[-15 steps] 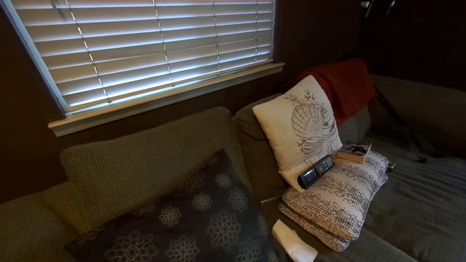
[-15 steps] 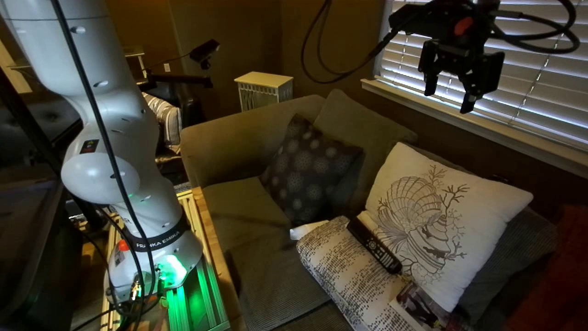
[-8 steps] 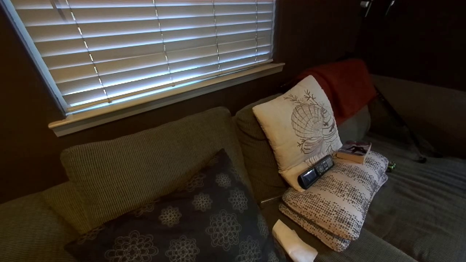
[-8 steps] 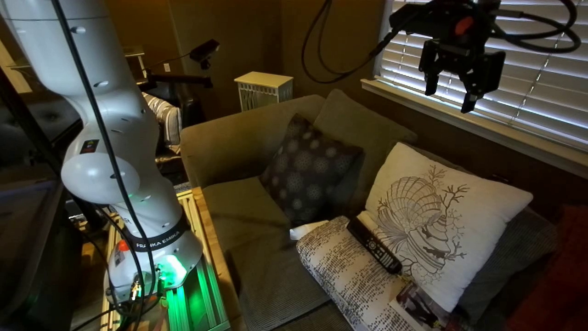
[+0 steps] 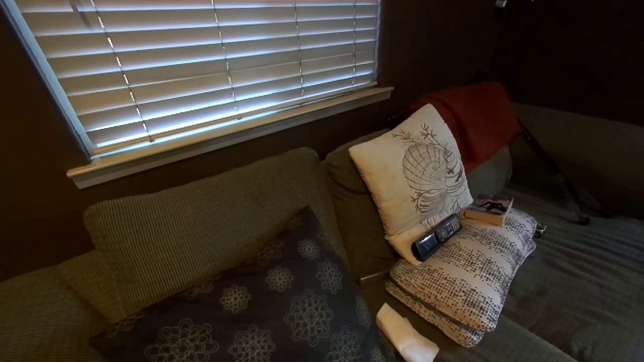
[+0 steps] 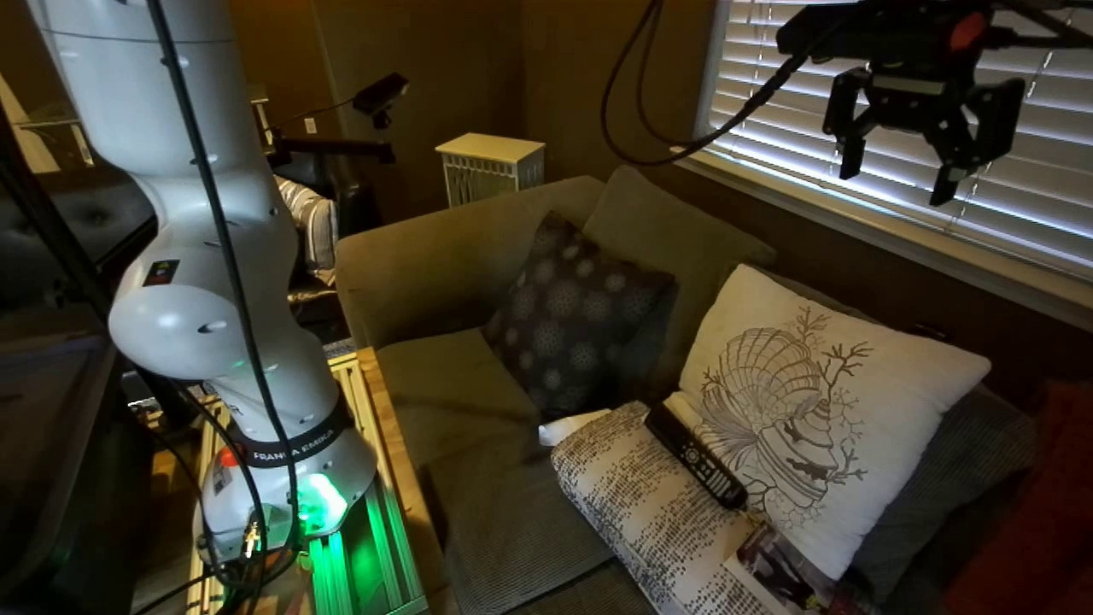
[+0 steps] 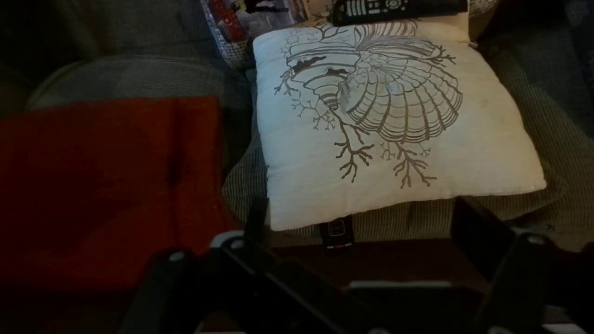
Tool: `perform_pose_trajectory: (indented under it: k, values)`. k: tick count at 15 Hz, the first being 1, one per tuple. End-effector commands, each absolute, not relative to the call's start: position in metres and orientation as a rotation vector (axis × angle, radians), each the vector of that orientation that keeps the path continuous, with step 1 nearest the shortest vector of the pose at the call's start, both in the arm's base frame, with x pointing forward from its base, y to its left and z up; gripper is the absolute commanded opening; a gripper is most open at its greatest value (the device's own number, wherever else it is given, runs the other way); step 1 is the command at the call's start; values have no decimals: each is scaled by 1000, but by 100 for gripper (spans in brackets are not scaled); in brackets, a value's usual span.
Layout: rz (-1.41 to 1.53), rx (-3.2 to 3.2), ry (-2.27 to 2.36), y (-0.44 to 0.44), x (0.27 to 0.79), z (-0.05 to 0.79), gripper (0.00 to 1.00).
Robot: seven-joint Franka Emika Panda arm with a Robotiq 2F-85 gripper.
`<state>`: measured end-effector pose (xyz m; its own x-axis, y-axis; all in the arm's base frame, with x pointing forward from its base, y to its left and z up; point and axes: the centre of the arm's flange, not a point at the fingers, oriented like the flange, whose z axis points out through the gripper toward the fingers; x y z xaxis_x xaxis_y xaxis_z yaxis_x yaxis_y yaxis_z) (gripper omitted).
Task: Remove the black remote control from the backrest and place it on the pillow.
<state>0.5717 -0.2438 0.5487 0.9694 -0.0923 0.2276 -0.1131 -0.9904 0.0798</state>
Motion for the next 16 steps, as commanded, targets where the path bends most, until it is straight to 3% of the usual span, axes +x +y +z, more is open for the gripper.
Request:
perform_pose_trajectory:
  k: [1,16]
  values:
    - [279,3001,-3,-268,616,554,100]
    - [341,3007,51,-298,719,469,100]
